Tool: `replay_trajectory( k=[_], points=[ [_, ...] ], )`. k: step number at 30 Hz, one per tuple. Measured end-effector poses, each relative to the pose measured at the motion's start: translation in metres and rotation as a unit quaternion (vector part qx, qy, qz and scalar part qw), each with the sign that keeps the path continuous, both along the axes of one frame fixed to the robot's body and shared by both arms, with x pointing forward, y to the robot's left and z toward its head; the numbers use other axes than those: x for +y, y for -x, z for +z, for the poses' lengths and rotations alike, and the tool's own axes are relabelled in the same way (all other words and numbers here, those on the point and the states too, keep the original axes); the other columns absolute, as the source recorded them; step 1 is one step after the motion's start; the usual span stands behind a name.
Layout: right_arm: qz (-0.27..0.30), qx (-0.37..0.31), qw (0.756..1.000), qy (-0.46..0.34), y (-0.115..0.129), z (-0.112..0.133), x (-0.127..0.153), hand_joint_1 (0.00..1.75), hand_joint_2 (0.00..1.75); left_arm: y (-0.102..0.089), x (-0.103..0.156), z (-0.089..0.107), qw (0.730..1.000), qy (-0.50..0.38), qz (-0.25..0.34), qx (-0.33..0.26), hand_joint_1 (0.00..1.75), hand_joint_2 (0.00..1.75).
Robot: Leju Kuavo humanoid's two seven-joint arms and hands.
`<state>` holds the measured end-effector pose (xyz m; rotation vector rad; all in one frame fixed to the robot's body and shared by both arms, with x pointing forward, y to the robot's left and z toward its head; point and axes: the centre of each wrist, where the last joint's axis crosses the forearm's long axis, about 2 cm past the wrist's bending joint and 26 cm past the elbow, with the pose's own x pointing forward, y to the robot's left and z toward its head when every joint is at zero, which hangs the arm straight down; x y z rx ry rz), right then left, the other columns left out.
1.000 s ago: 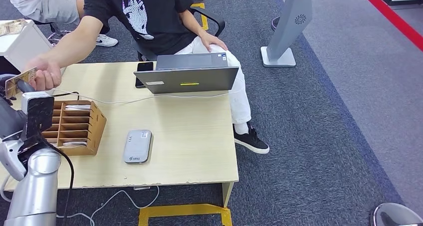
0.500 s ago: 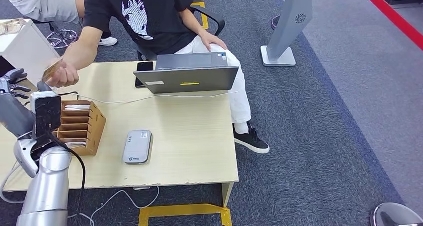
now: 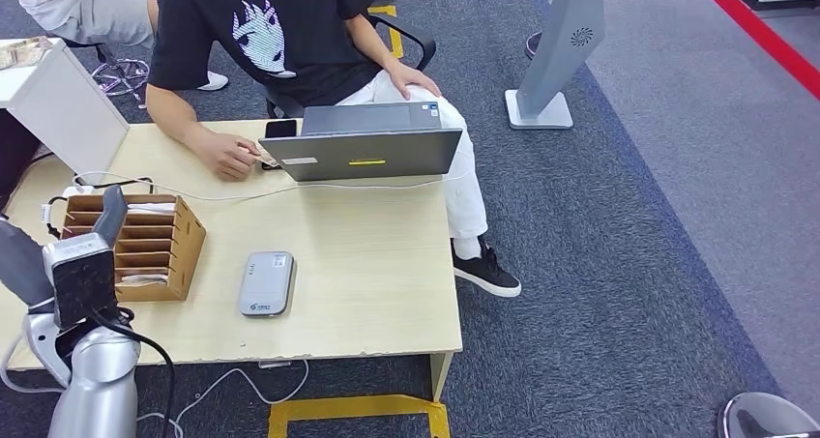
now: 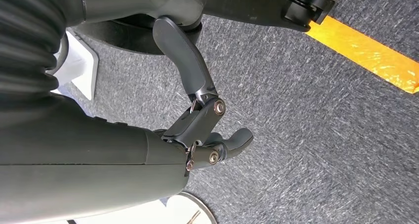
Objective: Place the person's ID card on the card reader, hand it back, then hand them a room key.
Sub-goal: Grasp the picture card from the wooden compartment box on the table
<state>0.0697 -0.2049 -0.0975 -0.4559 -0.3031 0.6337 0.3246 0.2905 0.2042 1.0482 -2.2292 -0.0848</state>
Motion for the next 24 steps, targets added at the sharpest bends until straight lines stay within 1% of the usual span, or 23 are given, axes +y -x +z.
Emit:
replay_trajectory(
  k=[3, 5, 7, 10, 12, 14, 16, 18, 21, 24],
  points=[
    [-0.008, 0.0, 1.0, 0.0, 0.001, 0.0, 0.0, 0.0, 1.75, 0.016, -0.003, -0.001, 1.0, -0.006, -0.005, -0.016, 0.0, 1.75],
    [-0.018, -0.002, 1.0, -0.001, 0.003, 0.0, -0.001, 0.0, 1.75, 0.028, -0.003, -0.003, 1.0, -0.009, -0.02, 0.0, 0.0, 1.75],
    [-0.028, -0.003, 1.0, -0.002, 0.005, -0.001, -0.002, 0.0, 1.75, 0.039, 0.0, -0.007, 0.997, -0.014, -0.057, 0.047, 0.0, 1.75],
    [-0.04, -0.002, 0.999, -0.004, 0.007, -0.001, -0.003, 0.0, 1.75, 0.055, 0.006, -0.015, 0.985, -0.039, -0.122, 0.118, 0.0, 1.75],
    [-0.046, -0.001, 0.999, -0.006, 0.007, -0.001, -0.003, 0.0, 1.75, 0.066, 0.01, -0.021, 0.975, -0.075, -0.143, 0.156, 0.0, 1.75],
    [-0.052, 0.0, 0.999, -0.007, 0.009, -0.002, -0.004, 0.0, 1.75, 0.081, 0.016, -0.029, 0.965, -0.127, -0.13, 0.19, 0.0, 1.75],
    [-0.058, 0.002, 0.998, -0.007, 0.01, -0.002, -0.004, 0.0, 1.75, 0.098, 0.021, -0.037, 0.953, -0.185, -0.092, 0.221, 0.0, 1.75],
    [-0.067, 0.004, 0.998, -0.008, 0.011, -0.002, -0.005, 0.0, 1.75, 0.115, 0.026, -0.043, 0.943, -0.221, -0.059, 0.242, 0.0, 1.75],
    [-0.078, 0.007, 0.997, -0.008, 0.012, -0.003, -0.006, 0.0, 1.75, 0.135, 0.03, -0.049, 0.936, -0.229, -0.044, 0.263, 0.0, 1.75],
    [-0.083, 0.008, 0.997, -0.009, 0.012, -0.003, -0.006, 0.0, 1.75, 0.147, 0.032, -0.053, 0.932, -0.232, -0.046, 0.275, 0.0, 1.75]
  ],
)
